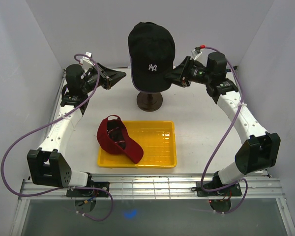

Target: Stack the hats

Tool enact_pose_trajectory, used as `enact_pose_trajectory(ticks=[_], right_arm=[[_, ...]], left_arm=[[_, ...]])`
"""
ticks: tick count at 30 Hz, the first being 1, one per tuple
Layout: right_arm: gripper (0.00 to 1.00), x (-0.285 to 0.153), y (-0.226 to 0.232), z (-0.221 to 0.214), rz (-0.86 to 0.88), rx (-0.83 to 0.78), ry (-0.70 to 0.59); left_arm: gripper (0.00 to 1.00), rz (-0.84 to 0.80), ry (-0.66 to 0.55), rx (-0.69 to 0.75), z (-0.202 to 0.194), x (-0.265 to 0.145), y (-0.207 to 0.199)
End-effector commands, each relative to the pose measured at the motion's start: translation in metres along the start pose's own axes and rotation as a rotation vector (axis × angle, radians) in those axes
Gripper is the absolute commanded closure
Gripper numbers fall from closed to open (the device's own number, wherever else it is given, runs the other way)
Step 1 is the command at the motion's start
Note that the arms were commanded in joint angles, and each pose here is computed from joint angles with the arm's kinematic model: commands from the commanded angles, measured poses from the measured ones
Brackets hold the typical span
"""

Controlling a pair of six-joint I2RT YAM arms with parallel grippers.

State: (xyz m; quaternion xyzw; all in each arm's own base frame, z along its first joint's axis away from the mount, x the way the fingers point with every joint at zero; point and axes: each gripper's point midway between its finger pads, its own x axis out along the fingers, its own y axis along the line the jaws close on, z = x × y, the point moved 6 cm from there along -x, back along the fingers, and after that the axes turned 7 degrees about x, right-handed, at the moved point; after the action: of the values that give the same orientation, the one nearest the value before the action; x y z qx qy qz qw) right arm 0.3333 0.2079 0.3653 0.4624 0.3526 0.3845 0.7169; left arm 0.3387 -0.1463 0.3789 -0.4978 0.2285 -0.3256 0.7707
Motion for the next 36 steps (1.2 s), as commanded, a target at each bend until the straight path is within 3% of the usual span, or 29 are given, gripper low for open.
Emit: enact_pose_trajectory(ticks=[1,22,36], right_arm=[[0.54,0.0047,-0.0388,0.0016,-0.175,0.031,-0.029],[0.53,0.0024,-0.0337,0.0030,-0.277,-0.083,-0.045],[0.46,0.0019,-0.0329,0.0013,-0.348,-0.142,-0.047]], left_arm=[[1.00,-0.062,-0.015,0.053,0.0044,-0.0061,-0.0248],[1.00,-0.060,-0.016,0.049,0.0048,-0.0053,-0.0239],[1.00,-0.061,-0.016,0.050,0.0045,-0.0060,-0.0245]])
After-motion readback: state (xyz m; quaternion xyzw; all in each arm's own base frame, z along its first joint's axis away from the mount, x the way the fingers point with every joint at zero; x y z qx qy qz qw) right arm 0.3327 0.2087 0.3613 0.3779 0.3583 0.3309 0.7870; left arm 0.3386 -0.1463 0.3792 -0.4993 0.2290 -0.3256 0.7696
